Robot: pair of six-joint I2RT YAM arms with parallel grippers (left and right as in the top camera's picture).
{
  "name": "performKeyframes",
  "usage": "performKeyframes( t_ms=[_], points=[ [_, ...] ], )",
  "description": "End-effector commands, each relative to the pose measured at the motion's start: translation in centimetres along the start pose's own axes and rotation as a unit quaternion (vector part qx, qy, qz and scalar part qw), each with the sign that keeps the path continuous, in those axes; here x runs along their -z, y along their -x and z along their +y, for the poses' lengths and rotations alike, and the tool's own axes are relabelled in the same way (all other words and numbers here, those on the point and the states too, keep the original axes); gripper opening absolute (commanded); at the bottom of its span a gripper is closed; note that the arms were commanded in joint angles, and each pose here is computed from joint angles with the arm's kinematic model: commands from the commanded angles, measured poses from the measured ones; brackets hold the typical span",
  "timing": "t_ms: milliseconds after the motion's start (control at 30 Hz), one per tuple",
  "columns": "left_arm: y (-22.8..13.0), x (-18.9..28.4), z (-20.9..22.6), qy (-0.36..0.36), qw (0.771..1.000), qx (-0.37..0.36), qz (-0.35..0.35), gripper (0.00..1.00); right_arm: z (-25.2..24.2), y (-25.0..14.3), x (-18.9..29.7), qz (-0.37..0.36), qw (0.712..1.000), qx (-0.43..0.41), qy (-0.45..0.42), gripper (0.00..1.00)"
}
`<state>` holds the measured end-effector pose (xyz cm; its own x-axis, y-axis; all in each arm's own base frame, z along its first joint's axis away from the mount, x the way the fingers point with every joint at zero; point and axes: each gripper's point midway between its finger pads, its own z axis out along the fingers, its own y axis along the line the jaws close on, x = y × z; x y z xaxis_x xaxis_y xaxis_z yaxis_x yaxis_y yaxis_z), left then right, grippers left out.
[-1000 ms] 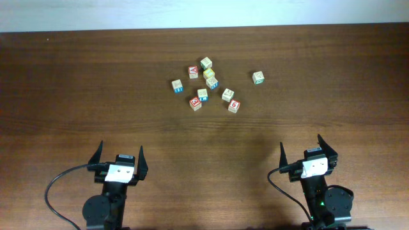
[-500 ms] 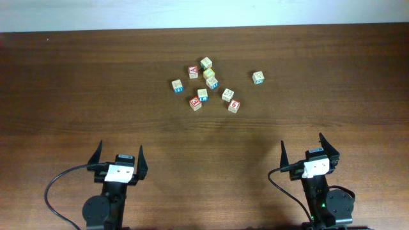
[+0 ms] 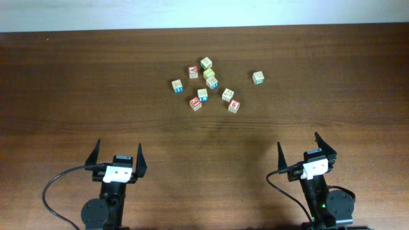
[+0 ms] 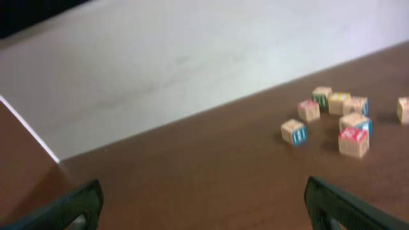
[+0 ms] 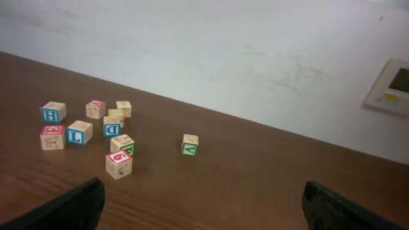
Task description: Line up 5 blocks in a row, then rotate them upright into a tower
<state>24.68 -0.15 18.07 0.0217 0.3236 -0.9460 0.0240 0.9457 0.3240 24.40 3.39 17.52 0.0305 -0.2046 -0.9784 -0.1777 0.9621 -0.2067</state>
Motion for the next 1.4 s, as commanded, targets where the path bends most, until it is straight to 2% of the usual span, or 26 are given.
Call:
performKeyframes(
  t_ms=[0, 367, 600, 733, 933, 1100, 1367],
  points=[
    [0.9, -0.1, 0.3, 0.003, 1.000, 0.013, -0.016, 0.99, -0.1, 2.3, 0.3, -0.025, 1.000, -0.004, 0.007, 0.98],
    [5.2, -2.0, 1.9, -0.006, 1.000, 0.015, 0.013, 0.99, -1.4, 9.6, -1.0, -0.022, 1.000, -0.004, 0.021, 0.98],
    [9.3, -5.9, 3.0, -0.036, 0.998, 0.020, 0.045, 0.99, -0.5, 14.0, -5.2, 0.002, 0.995, -0.013, 0.099, 0.98],
    [10.5, -9.0, 3.2, -0.069, 0.992, 0.028, 0.097, 0.99, 0.3, 15.4, -8.0, 0.030, 0.988, -0.026, 0.152, 0.98],
    [11.4, -13.7, 2.7, -0.139, 0.966, 0.051, 0.211, 0.99, 1.1, 17.0, -11.9, 0.103, 0.968, -0.060, 0.220, 0.98],
    [11.9, -17.0, 2.2, -0.191, 0.932, 0.076, 0.298, 0.99, 1.4, 16.9, -14.9, 0.198, 0.940, -0.103, 0.259, 0.98],
    [11.0, -18.5, -1.4, -0.299, 0.878, 0.136, 0.349, 0.99, 1.8, 14.5, -16.3, 0.308, 0.899, -0.147, 0.274, 0.98]
  ],
)
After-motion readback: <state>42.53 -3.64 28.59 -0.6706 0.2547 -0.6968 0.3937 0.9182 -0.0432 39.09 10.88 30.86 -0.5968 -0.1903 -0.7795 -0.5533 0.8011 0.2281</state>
